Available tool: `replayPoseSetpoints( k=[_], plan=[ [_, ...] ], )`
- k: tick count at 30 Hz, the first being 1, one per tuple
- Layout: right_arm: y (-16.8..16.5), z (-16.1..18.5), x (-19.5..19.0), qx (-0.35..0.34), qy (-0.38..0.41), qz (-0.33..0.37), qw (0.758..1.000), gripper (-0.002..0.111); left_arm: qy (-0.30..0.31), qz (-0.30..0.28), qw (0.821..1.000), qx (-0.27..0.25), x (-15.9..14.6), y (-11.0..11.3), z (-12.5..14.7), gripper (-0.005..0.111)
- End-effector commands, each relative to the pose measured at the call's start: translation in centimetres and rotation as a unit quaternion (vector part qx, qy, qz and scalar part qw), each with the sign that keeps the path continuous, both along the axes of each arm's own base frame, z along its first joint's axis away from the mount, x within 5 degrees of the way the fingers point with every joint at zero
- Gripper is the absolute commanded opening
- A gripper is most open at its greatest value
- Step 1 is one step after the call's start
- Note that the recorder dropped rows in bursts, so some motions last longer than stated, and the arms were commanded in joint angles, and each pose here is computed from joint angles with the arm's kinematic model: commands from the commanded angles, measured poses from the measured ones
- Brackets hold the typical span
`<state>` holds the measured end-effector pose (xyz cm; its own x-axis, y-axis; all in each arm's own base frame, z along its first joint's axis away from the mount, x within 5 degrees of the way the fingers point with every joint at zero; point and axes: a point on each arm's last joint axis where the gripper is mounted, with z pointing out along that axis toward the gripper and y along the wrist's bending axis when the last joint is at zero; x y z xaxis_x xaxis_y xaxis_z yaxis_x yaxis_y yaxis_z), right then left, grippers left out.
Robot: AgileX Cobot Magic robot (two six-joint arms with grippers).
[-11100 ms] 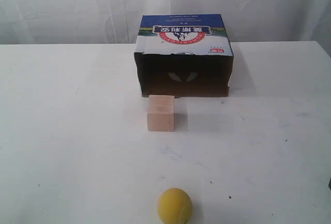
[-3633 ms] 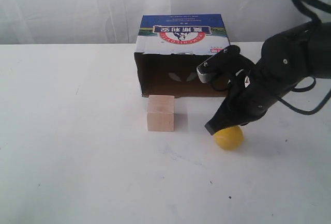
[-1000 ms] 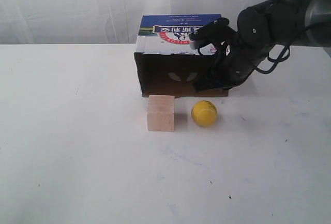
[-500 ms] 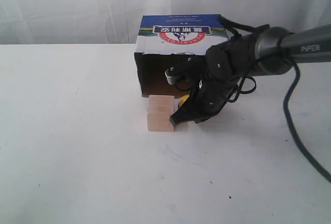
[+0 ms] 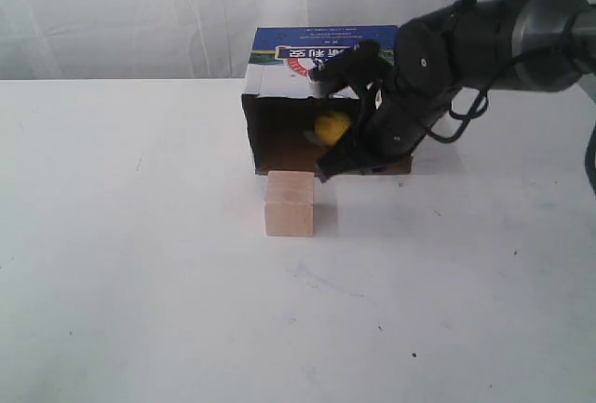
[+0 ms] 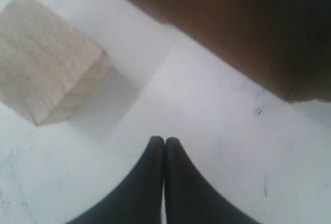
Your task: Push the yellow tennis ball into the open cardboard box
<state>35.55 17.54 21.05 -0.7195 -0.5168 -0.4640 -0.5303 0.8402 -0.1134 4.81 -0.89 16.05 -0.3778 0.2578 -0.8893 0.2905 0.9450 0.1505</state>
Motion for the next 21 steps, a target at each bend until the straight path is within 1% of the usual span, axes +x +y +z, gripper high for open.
replayPoseSetpoints(
  k=[1,5,8,12,15,18,21],
  plan=[
    [-0.4,-0.8,-2.7,0.017,0.01,-0.011,1.0,0.0,0.006,-0.002,1.0,0.004,-0.1,0.0,-0.2,0.0],
    [-1.9,-0.2,-5.7,0.039,0.011,-0.042,0.998,0.0,0.006,-0.002,1.0,0.004,-0.1,0.0,-0.2,0.0],
    [-2.5,0.3,-7.0,0.056,-0.014,-0.039,0.998,0.0,0.006,-0.002,1.0,0.004,-0.1,0.0,-0.2,0.0],
    [-3.2,-0.3,-8.8,0.127,-0.078,-0.049,0.988,0.0,0.006,-0.002,1.0,0.004,-0.1,0.0,-0.2,0.0],
    [-3.6,-0.2,-9.7,0.165,-0.131,-0.048,0.976,0.0,0.006,-0.002,1.0,0.004,-0.1,0.0,-0.2,0.0],
    [-4.2,-0.2,-10.7,0.178,-0.152,-0.046,0.971,0.0,0.006,-0.002,1.0,0.004,-0.1,0.0,-0.2,0.0],
    [-4.4,-0.2,-11.2,0.181,-0.157,-0.046,0.97,0.0,0.006,-0.002,1.0,0.004,-0.1,0.0,-0.2,0.0]
  ],
)
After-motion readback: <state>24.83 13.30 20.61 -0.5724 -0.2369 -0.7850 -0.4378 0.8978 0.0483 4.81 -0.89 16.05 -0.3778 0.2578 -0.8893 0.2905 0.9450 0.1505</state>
